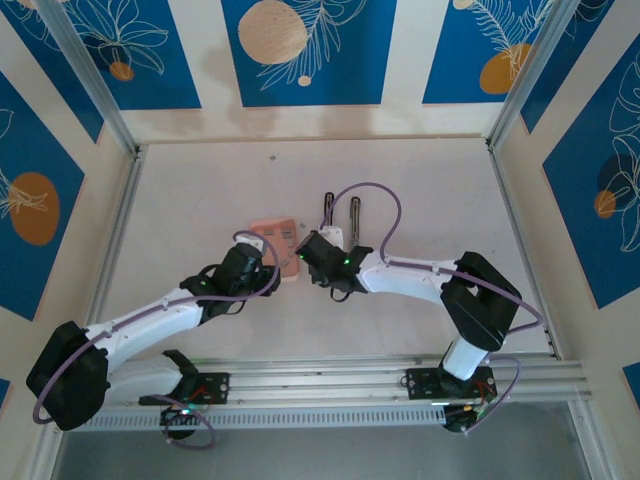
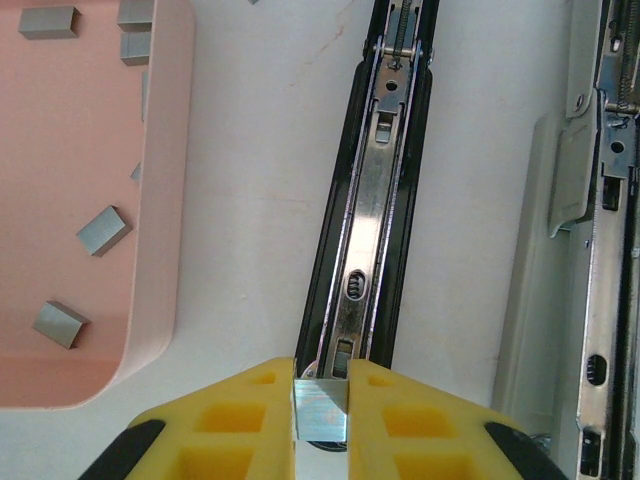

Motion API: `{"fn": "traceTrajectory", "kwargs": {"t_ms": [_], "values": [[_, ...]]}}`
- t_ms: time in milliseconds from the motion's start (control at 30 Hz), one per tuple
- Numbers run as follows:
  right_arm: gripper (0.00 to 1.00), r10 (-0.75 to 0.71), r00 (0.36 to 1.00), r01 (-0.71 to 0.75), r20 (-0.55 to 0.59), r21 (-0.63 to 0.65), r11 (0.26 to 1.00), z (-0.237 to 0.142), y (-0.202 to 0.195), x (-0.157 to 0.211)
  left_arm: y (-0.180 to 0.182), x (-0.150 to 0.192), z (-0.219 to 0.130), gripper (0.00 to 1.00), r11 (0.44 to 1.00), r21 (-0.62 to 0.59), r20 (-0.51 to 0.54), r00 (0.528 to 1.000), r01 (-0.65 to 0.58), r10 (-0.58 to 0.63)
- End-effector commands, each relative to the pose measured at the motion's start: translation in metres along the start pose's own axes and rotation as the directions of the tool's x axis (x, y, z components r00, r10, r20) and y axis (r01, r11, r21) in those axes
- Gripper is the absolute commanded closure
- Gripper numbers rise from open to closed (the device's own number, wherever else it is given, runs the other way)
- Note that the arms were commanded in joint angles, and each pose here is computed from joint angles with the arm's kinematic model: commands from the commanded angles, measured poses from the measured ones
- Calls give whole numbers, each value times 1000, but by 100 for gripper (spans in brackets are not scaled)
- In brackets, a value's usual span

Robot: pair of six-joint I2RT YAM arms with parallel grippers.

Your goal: Load the staples into the stapler

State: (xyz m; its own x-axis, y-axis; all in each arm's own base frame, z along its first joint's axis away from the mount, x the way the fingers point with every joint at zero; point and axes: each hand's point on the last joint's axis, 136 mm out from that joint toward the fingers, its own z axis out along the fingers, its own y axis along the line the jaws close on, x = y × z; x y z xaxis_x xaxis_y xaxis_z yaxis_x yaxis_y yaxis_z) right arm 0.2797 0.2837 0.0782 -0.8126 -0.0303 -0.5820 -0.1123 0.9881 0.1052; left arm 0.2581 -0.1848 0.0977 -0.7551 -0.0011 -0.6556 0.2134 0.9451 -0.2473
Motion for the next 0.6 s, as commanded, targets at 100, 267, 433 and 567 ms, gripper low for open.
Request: {"fn": "traceTrajectory", "kwargs": {"t_ms": [100,267,433,567], "values": [[83,3,1000,-3,-19,13,1000,6,-1,6,3,-6,-2,50,1000,-6,20,1000,11,-11],[83,9,999,-8,-34,18,1000,10,-3,10,2,-6,-1,51,1000,-5,17,1000,12,-12],[83,10,999,-9,-43,27,1000,12,-5,13,2,-6,-1,51,1000,-5,18,1000,12,-12],[83,13,999,-11,-49,35,999,14,-6,15,2,-6,-1,51,1000,-7,16,1000,12,-12]]}}
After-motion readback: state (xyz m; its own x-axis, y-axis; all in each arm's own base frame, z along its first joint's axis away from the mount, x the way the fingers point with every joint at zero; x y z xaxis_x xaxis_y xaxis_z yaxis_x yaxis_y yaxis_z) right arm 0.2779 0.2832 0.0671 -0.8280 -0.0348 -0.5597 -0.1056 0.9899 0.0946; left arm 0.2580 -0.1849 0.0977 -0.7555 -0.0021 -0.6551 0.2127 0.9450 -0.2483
